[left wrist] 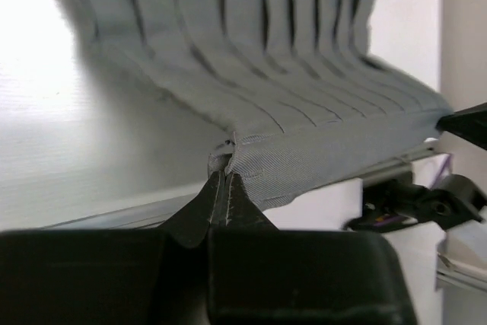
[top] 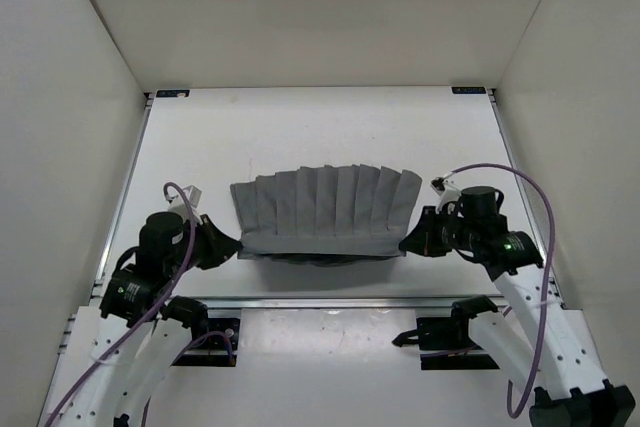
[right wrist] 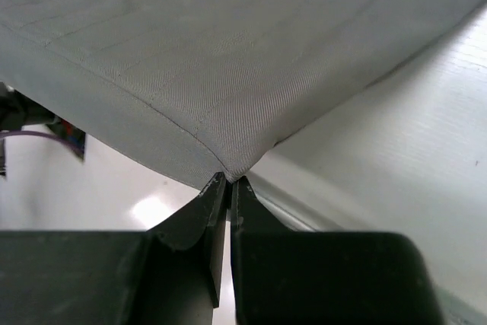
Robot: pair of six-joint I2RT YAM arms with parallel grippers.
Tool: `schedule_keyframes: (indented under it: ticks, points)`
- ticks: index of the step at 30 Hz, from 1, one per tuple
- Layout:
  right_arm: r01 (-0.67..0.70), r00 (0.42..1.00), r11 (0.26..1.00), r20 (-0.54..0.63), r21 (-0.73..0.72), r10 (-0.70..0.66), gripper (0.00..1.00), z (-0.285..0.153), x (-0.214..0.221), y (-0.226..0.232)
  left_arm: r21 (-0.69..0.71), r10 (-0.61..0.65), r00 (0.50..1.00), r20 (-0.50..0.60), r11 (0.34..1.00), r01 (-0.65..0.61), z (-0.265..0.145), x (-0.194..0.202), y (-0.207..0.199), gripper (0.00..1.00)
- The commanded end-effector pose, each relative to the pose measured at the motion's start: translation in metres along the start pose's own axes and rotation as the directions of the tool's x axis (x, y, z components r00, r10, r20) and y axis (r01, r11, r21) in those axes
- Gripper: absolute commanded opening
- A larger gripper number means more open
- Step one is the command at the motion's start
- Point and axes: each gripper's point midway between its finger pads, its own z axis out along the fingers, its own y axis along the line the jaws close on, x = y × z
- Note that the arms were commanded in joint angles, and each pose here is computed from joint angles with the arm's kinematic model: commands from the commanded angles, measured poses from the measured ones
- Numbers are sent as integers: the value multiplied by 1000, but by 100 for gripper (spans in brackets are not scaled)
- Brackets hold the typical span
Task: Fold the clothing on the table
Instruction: Fold the skirt
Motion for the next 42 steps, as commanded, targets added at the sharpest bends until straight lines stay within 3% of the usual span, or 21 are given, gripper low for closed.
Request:
schedule_keyframes:
  ticks: [1,10,14,18,20,21,23,25,27,29,35,37,42]
  points:
    - [21,999,1000,28,17,-22,0,-28,-8,8,7,7,999,45,1000,-7,-22,-23,-16,0]
    - [24,998,1000,61,14,-25,0,-12,-81,-3,-27,49,998,51,998,-48,42,-77,-20,0]
    - [-11,998,999,60,45,8,0,12,-123,-33,-81,25,1000,-6,996,-25,88,-90,-2,0]
    - [-125,992,988,29,94,123,0,56,-154,-83,-133,21,1000,-2,991,-21,137,-115,15,0]
    - [-113,989,991,102,68,106,0,74,-194,-92,-171,-1,1000,22,985,5,166,-133,32,0]
    - [-140,986,986,103,91,130,4,86,-199,-105,-177,-17,999,28,984,22,175,-139,39,1]
    - [-94,982,985,176,145,68,39,94,-231,-112,-163,-40,995,86,985,53,185,-165,44,39]
    - [-91,974,968,224,234,37,62,94,-248,-125,-174,-51,993,105,982,69,185,-182,52,49]
    - [-106,976,960,210,260,51,74,91,-240,-127,-166,-46,994,95,984,61,179,-184,49,54]
    - [-119,979,946,195,303,61,76,86,-226,-135,-170,-37,997,65,984,48,172,-163,48,56]
    - [-191,979,920,137,341,152,75,72,-147,-141,-189,-126,990,-61,976,113,144,-47,66,59]
    - [-217,975,913,113,345,189,74,71,-118,-145,-190,-168,984,-53,969,155,132,-28,66,59]
    - [-223,974,907,116,358,194,75,63,-98,-144,-196,-247,968,-33,952,236,119,7,70,61]
